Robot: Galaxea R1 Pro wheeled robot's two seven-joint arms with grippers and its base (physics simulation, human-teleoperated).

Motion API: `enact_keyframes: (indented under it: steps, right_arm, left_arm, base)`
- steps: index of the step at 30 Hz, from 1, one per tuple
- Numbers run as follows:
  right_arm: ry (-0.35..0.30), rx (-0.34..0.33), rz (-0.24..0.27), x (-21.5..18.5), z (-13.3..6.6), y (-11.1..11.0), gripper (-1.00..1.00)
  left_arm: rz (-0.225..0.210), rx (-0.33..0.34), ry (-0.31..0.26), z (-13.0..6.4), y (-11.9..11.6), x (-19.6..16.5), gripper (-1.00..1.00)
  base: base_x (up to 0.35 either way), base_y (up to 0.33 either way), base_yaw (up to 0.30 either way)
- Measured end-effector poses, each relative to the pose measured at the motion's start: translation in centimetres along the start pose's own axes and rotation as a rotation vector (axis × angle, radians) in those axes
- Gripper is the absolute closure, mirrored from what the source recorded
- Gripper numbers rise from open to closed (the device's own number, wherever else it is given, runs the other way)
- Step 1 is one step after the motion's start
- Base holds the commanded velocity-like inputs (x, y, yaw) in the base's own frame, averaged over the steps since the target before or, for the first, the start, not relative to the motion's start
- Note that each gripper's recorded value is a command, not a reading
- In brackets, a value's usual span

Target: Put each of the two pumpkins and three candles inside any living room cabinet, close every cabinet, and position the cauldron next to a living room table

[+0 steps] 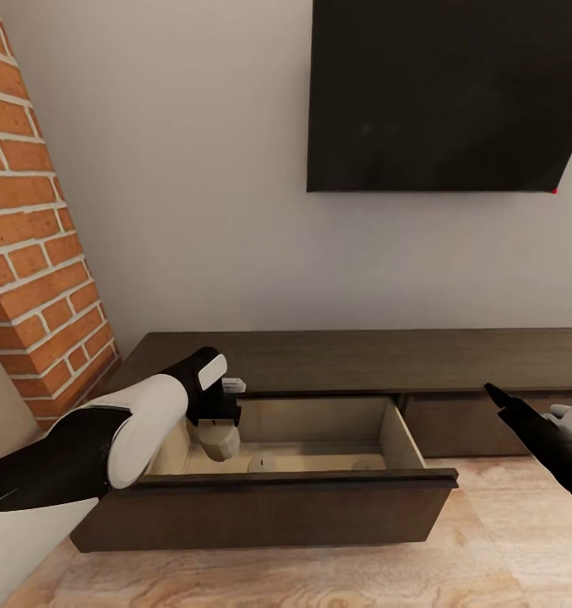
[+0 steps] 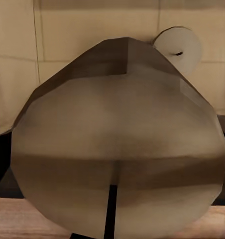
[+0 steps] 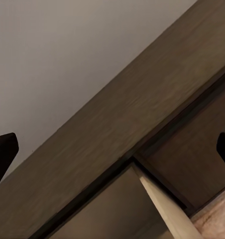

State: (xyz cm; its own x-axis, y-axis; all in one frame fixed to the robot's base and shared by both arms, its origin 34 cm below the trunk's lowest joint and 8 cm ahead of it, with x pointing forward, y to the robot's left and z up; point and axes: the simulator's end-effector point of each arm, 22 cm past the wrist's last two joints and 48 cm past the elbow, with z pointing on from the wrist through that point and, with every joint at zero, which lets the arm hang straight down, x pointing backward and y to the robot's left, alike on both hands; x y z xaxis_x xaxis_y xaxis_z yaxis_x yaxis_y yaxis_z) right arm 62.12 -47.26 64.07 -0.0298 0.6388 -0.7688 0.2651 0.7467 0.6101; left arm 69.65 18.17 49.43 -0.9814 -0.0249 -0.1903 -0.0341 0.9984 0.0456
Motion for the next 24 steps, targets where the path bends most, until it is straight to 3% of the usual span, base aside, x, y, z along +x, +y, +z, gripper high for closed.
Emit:
enact_keyframes:
  steps: [18,24]
  right_arm:
    - [-0.001,0.001,0.0,0.0,0.0,-0.1,-1.0]
    - [0.018,0.017,-0.004,1.0,0.6,-0.8,-1.0]
  left_arm:
    - [0.0,-0.001,0.001,0.0,0.0,0.0,1.0]
    - [0.002,-0.003,0.026,1.6,0.0,0.4,1.0]
  base:
    - [0.074,0.0,0.0]
    - [0.0,0.0,0.0]
